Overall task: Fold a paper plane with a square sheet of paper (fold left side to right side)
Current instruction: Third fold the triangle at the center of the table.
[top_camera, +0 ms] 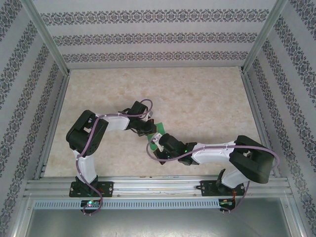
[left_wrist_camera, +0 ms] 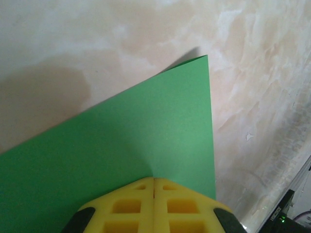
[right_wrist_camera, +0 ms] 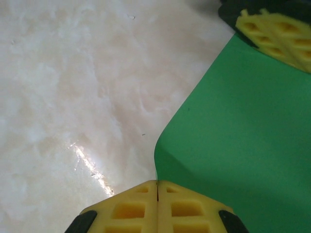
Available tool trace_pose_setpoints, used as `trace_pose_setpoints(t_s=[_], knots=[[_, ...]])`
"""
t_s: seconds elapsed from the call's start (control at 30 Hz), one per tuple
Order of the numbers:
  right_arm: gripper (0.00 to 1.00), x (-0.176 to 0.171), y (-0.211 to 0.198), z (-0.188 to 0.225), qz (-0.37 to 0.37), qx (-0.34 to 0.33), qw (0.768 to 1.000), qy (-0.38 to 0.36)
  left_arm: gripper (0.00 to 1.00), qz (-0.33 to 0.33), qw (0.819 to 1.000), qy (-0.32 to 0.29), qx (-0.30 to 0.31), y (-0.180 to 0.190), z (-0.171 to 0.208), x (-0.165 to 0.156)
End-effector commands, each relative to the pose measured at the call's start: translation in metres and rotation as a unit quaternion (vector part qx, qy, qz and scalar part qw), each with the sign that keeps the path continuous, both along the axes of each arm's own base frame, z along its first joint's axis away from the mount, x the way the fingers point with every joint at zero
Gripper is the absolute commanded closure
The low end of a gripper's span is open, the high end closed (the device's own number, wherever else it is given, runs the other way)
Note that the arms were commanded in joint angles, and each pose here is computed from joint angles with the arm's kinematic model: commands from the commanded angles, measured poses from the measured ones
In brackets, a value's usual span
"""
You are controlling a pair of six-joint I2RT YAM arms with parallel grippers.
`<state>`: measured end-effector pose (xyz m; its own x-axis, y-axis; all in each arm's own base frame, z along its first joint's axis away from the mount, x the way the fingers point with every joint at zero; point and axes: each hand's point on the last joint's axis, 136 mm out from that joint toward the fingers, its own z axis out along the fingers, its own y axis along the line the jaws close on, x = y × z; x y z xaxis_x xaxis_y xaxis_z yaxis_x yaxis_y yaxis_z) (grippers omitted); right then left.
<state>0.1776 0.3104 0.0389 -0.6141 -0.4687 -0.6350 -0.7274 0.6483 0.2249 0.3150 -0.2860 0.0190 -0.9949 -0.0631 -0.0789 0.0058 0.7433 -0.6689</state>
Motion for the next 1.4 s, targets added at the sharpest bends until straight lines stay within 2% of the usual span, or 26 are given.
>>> trace_pose_setpoints(t_s=[0.0,0.17,0.4,0.9,1.37], knots=[[1.0,-0.004,-0.001,0.011,-0.021,0.045,0.997,0.051,1.0,-0.029,0.999,0.026,0.037,0.006,-0.027,-0.026],[1.0,0.002,-0.009,0.013,-0.054,0.066,0.993,0.081,1.0,-0.043,0.998,0.018,0.031,0.003,-0.026,-0.031],[1.0,0.011,-0.024,-0.001,-0.106,0.057,0.986,0.118,1.0,-0.055,0.998,0.017,0.031,0.0,-0.026,-0.036],[1.0,0.03,-0.042,-0.011,-0.151,0.026,0.982,0.11,1.0,-0.059,0.997,0.014,0.036,-0.003,-0.024,-0.037],[1.0,0.036,-0.045,-0.011,-0.158,0.022,0.982,0.106,1.0,-0.061,0.997,0.016,0.035,-0.005,-0.025,-0.038]])
